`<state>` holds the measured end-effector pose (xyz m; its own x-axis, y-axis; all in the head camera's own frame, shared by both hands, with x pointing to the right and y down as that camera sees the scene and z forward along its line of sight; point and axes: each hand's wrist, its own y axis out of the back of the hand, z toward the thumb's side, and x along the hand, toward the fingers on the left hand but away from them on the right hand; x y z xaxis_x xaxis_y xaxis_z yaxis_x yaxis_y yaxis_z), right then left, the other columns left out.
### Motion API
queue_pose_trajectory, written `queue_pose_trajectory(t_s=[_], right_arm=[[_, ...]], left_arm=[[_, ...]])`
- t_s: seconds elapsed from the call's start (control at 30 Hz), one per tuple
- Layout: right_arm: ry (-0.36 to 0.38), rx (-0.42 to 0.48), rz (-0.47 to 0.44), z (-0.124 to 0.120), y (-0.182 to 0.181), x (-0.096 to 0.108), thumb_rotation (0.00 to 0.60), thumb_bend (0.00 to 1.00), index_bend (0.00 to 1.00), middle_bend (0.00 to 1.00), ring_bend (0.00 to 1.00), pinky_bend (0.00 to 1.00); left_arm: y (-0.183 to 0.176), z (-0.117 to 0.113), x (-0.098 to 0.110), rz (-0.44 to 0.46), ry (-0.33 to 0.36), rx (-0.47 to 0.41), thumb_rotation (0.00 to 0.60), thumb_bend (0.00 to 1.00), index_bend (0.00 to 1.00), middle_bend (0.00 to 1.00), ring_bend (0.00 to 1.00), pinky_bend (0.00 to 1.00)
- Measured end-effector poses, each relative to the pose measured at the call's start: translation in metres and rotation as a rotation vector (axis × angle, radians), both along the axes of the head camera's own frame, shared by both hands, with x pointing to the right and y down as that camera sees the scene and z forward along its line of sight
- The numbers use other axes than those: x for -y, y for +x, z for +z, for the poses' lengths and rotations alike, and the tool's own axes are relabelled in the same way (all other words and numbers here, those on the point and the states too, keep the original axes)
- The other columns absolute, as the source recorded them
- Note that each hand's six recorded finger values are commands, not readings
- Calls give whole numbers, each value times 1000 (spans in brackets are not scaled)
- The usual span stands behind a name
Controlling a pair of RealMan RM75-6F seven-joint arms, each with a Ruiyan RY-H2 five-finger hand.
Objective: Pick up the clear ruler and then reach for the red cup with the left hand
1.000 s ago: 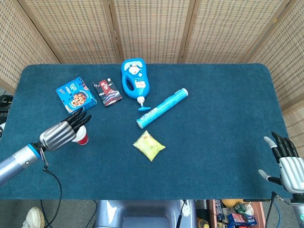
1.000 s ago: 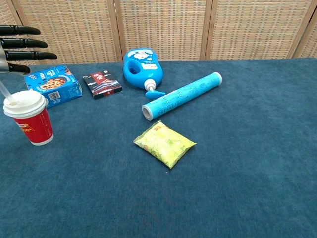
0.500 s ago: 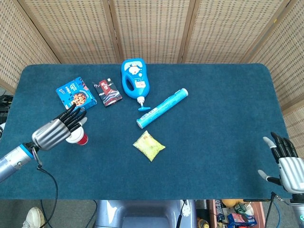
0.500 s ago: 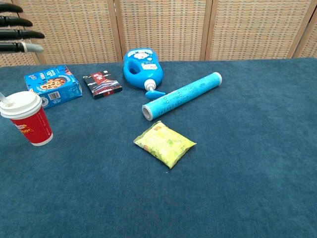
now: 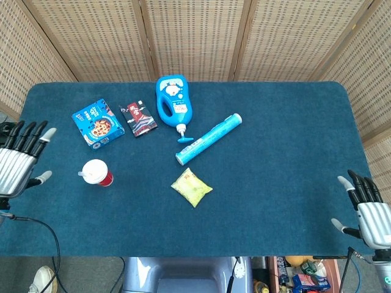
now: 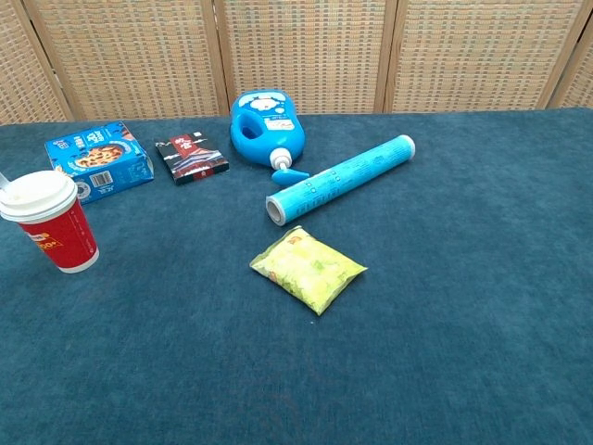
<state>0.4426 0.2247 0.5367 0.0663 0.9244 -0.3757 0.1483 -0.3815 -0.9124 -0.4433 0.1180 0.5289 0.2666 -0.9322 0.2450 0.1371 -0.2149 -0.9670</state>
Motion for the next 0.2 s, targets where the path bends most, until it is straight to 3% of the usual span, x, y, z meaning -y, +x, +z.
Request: queue_pose_trajectory(t_s=[0.2], right_arm=[[13,-21,-5,0,-1,0,600,0,0,0,0,0]], left_arm=[[-19,8,-74,-219,-118,-145,600,31,0,0,0,0]])
